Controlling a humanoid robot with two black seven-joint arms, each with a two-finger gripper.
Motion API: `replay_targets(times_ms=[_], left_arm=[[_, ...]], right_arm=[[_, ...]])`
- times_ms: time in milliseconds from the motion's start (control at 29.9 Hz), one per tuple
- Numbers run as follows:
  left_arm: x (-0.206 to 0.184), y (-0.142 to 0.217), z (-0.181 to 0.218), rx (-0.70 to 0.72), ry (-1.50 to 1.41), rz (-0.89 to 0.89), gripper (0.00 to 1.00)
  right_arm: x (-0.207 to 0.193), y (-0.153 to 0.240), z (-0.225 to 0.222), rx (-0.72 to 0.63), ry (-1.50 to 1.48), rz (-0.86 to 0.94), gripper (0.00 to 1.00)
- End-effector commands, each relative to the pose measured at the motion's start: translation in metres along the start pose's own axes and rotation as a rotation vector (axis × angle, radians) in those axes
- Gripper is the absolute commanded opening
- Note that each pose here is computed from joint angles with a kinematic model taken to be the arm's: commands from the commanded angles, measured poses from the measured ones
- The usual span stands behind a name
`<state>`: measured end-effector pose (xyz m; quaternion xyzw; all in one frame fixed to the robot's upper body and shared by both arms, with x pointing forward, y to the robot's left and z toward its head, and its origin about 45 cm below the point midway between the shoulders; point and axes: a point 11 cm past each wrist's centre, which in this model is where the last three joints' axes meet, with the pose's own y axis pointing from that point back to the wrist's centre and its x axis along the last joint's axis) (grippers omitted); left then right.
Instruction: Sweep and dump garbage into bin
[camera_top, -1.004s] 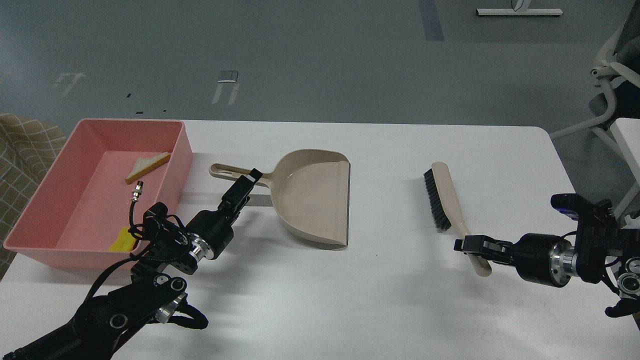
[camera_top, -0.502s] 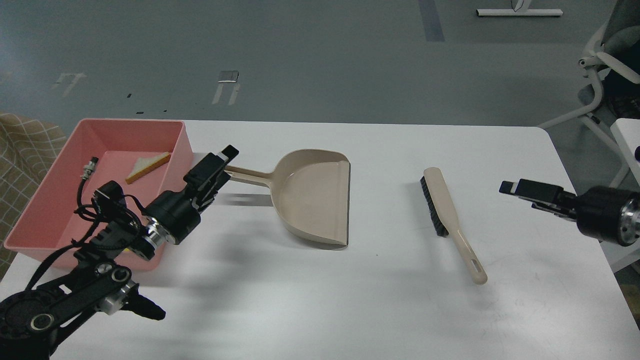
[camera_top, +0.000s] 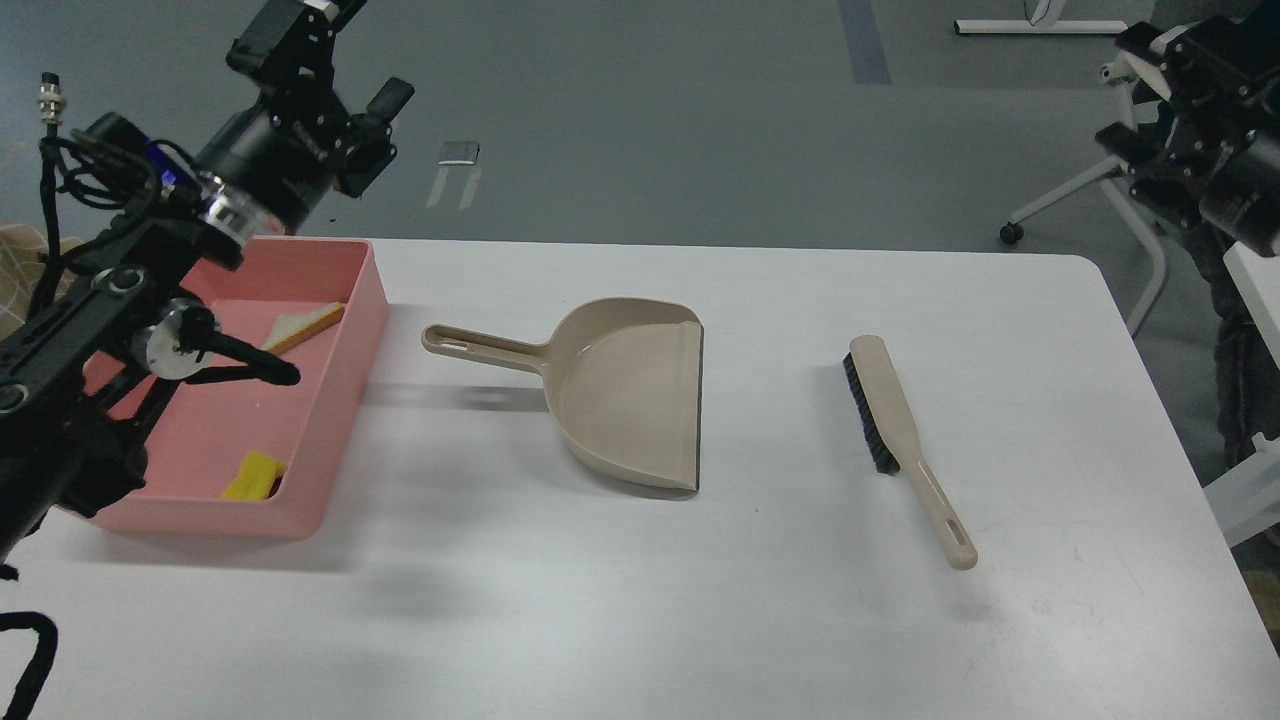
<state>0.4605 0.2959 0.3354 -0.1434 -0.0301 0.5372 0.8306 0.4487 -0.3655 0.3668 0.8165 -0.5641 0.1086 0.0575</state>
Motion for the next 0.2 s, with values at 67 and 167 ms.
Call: replay_targets(times_ms=[67,167], left_arm=[[-0.012,-0.041,-0.013,-0.030,0.222,0.021,0.98],[-0.020,-0.053,-0.020,-0.040,0.299,0.008,0.98]], right_arm=[[-0.013,-0.030,-0.001,0.105,-0.215,0.035,0.99],[-0.012,-0.044,0.001,0.140,-0.280,0.075,0.99]])
